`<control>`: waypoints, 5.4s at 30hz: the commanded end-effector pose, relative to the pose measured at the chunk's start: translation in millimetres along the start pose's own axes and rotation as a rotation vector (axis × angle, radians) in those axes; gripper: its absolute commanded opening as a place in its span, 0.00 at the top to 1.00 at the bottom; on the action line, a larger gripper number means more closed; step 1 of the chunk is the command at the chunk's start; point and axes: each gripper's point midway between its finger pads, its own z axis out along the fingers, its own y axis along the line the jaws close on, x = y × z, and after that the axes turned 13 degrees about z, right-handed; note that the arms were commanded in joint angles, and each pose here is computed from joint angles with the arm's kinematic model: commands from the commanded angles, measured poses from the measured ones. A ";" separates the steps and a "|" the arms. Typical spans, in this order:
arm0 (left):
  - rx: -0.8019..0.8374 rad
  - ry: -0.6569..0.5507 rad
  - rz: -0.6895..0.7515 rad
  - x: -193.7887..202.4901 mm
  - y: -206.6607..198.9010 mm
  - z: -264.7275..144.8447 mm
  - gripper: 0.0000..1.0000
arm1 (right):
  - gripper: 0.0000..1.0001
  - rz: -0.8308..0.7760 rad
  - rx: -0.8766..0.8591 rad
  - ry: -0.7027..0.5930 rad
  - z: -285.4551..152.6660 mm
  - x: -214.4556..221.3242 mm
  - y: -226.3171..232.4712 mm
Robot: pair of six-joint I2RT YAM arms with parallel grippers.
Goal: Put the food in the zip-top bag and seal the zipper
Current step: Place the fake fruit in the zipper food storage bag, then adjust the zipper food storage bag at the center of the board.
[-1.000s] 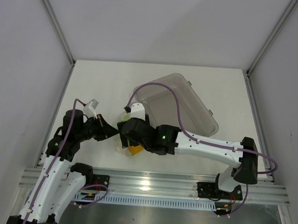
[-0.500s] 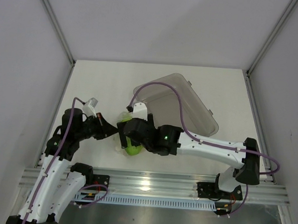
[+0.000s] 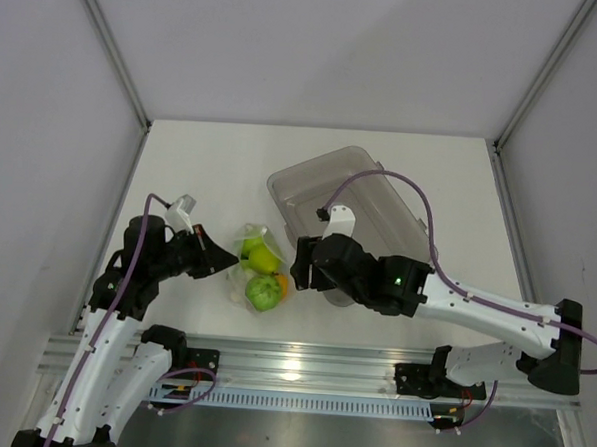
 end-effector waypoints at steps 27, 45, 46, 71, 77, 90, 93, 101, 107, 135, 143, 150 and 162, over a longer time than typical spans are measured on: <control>0.120 -0.178 0.119 -55.7 -69.7 -62.9 0.99 | 1.00 -0.009 -0.129 0.015 19.5 -27.9 80.7; 0.098 -0.155 0.113 -50.3 -65.5 -63.4 0.99 | 1.00 0.008 -0.104 0.109 28.3 -38.9 79.9; 0.107 -0.176 0.121 -54.6 -71.3 -69.6 0.99 | 1.00 0.014 -0.124 0.114 22.9 -42.9 85.3; 0.022 -0.086 0.029 -12.1 -24.7 -33.3 0.99 | 1.00 0.015 -0.145 0.380 40.4 -47.6 62.9; 0.051 -0.184 0.084 -31.0 -50.7 -66.1 0.99 | 1.00 -0.020 -0.130 0.358 32.8 -53.1 70.5; -0.011 -0.052 0.012 -6.7 -9.5 -12.5 0.99 | 1.00 -0.031 -0.192 0.445 55.0 -5.2 71.9; -0.026 -0.036 0.001 0.3 0.8 -2.3 0.99 | 1.00 -0.065 -0.182 0.430 58.0 0.5 82.0; 0.085 -0.113 -0.004 -22.0 -35.7 -24.1 0.99 | 1.00 -0.107 -0.202 0.439 58.6 13.7 103.2; 0.140 -0.164 0.000 -34.3 -53.9 -37.0 0.99 | 0.99 -0.089 -0.261 0.451 58.4 20.9 121.5; 0.094 -0.083 -0.007 -12.3 -30.1 -15.7 0.99 | 0.44 -0.036 -0.101 0.277 12.1 2.0 67.0; 0.111 -0.086 -0.020 -15.2 -33.1 -14.2 0.99 | 0.07 0.009 0.028 0.329 11.0 54.6 19.8; 0.114 -0.080 -0.022 -15.9 -33.9 -13.4 0.99 | 0.01 0.094 0.065 0.324 25.7 77.3 -3.4; 0.127 -0.060 -0.024 -9.6 -32.7 -10.4 0.99 | 0.56 0.202 -0.084 0.339 50.6 85.0 32.0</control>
